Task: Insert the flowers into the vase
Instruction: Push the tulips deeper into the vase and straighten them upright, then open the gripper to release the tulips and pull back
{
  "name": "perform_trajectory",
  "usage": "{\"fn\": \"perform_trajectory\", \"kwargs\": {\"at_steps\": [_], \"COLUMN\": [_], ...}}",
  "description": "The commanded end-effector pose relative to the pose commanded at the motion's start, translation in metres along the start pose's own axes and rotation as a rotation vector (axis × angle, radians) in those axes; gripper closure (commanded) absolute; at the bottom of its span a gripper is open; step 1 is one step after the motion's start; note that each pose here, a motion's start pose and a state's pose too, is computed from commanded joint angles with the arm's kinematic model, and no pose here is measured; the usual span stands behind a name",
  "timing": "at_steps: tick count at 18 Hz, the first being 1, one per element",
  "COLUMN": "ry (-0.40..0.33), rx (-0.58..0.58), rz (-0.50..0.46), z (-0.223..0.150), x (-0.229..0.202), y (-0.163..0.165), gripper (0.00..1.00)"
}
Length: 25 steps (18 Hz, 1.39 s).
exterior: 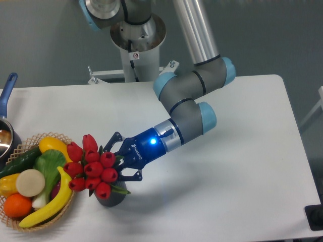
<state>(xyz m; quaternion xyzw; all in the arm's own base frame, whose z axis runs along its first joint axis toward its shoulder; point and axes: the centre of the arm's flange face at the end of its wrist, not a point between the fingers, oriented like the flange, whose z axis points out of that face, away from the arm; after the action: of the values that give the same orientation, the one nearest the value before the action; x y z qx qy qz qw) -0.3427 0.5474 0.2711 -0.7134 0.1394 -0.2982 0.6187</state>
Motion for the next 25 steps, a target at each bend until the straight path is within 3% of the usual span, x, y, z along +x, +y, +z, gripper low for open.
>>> {"fn": "perform_trajectory", "kwargs": {"at_steps": [6, 7, 12, 14, 17, 24, 25], "ry": [-0.001, -0.001, -0.007, -0.008, -0.009, -0.023, -0.028], "rx": [-0.003, -0.003, -0.001, -0.001, -0.002, -0.021, -0.025], "rz": [-0.005, -0.002, -0.002, -0.003, -0.008, 0.036, 0.037], "z": [0.000, 0.000, -0.004, -0.004, -0.005, -0.011, -0.013], "x": [0.000, 0.000, -0.001, -0.001, 0.001, 0.002, 0.002], "y": [0.003, 0.002, 0.002, 0.003, 0.005, 0.009, 0.009], "gripper": [0.59, 0.51, 0.39, 0.29, 0.27, 0.00, 0.00]}}
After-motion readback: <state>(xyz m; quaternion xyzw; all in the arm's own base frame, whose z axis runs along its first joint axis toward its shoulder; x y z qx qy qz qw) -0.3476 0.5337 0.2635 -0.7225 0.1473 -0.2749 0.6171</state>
